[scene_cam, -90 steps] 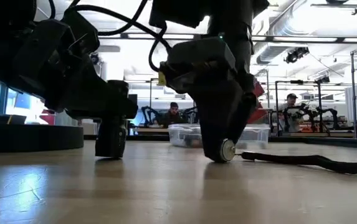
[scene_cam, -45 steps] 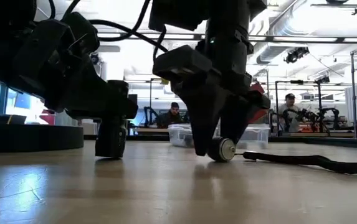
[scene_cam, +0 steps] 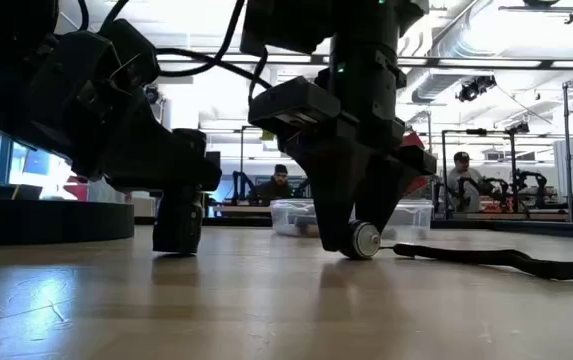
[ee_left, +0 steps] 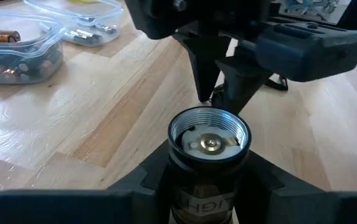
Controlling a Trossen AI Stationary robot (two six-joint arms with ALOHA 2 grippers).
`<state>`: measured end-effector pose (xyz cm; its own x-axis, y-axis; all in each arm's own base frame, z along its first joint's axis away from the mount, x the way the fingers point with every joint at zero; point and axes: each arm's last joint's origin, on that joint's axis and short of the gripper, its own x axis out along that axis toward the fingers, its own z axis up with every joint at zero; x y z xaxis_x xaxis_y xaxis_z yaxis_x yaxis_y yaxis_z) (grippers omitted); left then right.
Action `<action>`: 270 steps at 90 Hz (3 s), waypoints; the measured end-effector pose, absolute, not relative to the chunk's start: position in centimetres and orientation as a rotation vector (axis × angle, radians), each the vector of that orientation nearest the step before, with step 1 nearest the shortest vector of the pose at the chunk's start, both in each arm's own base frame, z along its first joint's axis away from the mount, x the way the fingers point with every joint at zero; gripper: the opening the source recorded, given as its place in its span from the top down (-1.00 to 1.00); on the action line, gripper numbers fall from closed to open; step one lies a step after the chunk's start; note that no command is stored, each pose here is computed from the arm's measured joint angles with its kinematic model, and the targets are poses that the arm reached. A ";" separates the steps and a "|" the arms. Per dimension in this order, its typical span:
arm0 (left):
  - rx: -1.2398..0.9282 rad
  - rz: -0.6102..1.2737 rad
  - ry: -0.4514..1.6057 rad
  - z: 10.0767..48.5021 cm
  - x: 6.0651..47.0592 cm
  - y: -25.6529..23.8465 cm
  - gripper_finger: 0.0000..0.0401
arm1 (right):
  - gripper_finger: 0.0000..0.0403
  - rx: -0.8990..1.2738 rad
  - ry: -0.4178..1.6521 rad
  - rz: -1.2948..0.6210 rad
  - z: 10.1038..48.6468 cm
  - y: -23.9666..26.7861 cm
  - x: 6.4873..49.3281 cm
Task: Insert battery
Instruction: Close the lid of the black flashlight
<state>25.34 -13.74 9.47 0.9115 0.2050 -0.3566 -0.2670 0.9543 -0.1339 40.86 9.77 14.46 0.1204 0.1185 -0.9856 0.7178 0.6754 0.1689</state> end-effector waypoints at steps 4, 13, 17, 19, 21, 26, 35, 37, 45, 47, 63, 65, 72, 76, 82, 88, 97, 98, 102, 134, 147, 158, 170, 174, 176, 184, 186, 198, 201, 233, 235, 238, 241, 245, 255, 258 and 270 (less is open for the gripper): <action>-0.182 0.245 0.347 9.5 25.3 -13.7 0.52 | 0.21 0.760 1.408 -0.506 14.5 9.6 40.9; -0.182 0.245 0.347 9.5 25.3 -13.7 0.52 | 0.21 0.788 1.417 -0.503 14.5 9.3 41.0; -0.182 0.245 0.347 9.5 25.3 -13.7 0.52 | 0.21 0.806 1.421 -0.505 14.5 9.3 41.0; -0.182 0.245 0.347 9.5 25.3 -13.7 0.52 | 0.21 0.812 1.423 -0.506 14.5 9.3 41.0; -0.182 0.245 0.347 9.5 25.3 -13.7 0.52 | 0.21 0.816 1.424 -0.507 14.5 9.3 41.0; -0.182 0.245 0.347 9.5 25.3 -13.7 0.52 | 0.21 0.826 1.425 -0.514 14.5 9.3 41.0; -0.182 0.245 0.347 9.5 25.3 -13.7 0.52 | 0.21 0.848 1.428 -0.527 14.4 9.3 40.9; -0.182 0.245 0.347 9.5 25.3 -13.7 0.52 | 0.22 0.855 1.429 -0.535 14.3 9.3 40.8; -0.182 0.245 0.347 9.5 25.3 -13.7 0.52 | 0.22 0.865 1.434 -0.551 14.0 9.2 40.6; -0.182 0.244 0.347 9.5 25.3 -13.7 0.52 | 0.22 0.868 1.434 -0.554 14.0 9.2 40.6; -0.182 0.244 0.347 9.5 25.3 -13.7 0.52 | 0.22 0.876 1.424 -0.564 13.9 9.0 40.6; -0.182 0.244 0.347 9.5 25.3 -13.7 0.52 | 0.22 0.876 1.423 -0.565 13.8 9.0 40.6; -0.182 0.244 0.347 9.5 25.3 -13.7 0.52 | 0.22 0.880 1.423 -0.566 13.8 8.9 40.6; -0.182 0.244 0.347 9.5 25.3 -13.8 0.52 | 0.22 0.885 1.424 -0.565 13.8 8.8 40.6; -0.182 0.244 0.347 9.5 25.3 -13.8 0.52 | 0.23 0.893 1.426 -0.566 13.9 8.8 40.7; -0.182 0.244 0.347 9.5 25.3 -13.7 0.52 | 0.26 0.896 1.425 -0.569 13.8 8.7 40.7; -0.182 0.244 0.347 9.5 25.3 -13.7 0.52 | 0.34 0.907 1.422 -0.582 13.8 8.7 40.7; -0.182 0.244 0.347 9.5 25.3 -13.7 0.52 | 0.36 0.907 1.422 -0.583 13.8 8.7 40.7; -0.182 0.244 0.347 9.5 25.3 -13.8 0.52 | 0.41 0.907 1.423 -0.583 13.8 8.7 40.6; -0.182 0.244 0.347 9.5 25.3 -13.8 0.52 | 0.65 0.830 1.413 -0.517 14.3 8.6 40.9; -0.184 0.244 0.345 9.5 25.3 -13.8 0.52 | 0.65 0.686 1.277 -0.487 17.4 8.8 41.0; -0.183 0.239 0.331 9.6 25.4 -13.8 0.52 | 0.65 0.526 1.177 -0.467 20.2 9.9 40.0; -0.180 0.204 0.292 9.6 25.7 -14.0 0.52 | 0.65 0.326 1.110 -0.494 21.8 11.4 38.7; -0.178 0.186 0.277 9.4 25.9 -14.1 0.52 | 0.65 0.269 1.084 -0.504 22.1 11.7 38.4; -0.180 0.173 0.269 9.4 26.1 -14.1 0.52 | 0.65 0.243 1.071 -0.508 22.2 11.9 38.4; -0.195 0.103 0.263 9.1 27.3 -14.4 0.52 | 0.65 0.153 1.021 -0.538 22.3 12.3 38.2; -0.196 0.094 0.263 9.1 27.6 -14.4 0.52 | 0.65 0.132 1.005 -0.547 22.4 12.3 38.3; -0.178 0.062 0.259 8.5 29.7 -14.6 0.52 | 0.65 0.039 0.883 -0.580 22.2 12.3 38.9; -0.164 0.059 0.260 8.4 30.1 -14.6 0.52 | 0.65 0.026 0.863 -0.561 22.0 12.4 39.1; -0.084 0.124 0.244 8.5 30.9 -13.3 0.52 | 0.66 -0.119 0.698 -0.549 17.6 11.9 38.5; -0.085 0.127 0.244 8.5 30.9 -13.3 0.52 | 0.66 -0.115 0.683 -0.545 17.4 11.9 38.4; -0.085 0.129 0.246 8.4 30.9 -13.3 0.52 | 0.66 -0.101 0.650 -0.539 17.3 11.8 38.3; -0.087 0.131 0.247 8.4 30.9 -13.3 0.52 | 0.66 -0.092 0.620 -0.529 17.3 11.7 38.0; -0.086 0.137 0.252 8.4 30.9 -13.3 0.52 | 0.66 -0.070 0.564 -0.513 17.6 11.7 37.6; -0.096 0.145 0.258 8.3 30.9 -13.3 0.52 | 0.66 -0.030 0.440 -0.443 18.3 11.7 35.9; -0.098 0.146 0.258 8.3 30.9 -13.3 0.52 | 0.66 -0.009 0.407 -0.403 18.3 11.6 35.4; -0.097 0.147 0.258 8.3 30.9 -13.3 0.52 | 0.66 0.076 0.271 -0.190 17.9 10.9 33.7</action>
<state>30.95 -13.27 8.34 0.9564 0.1322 -0.2606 -0.1571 0.9846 -0.0769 33.68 10.93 17.92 0.9456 -0.1767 -0.2730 0.1970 0.9792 0.0486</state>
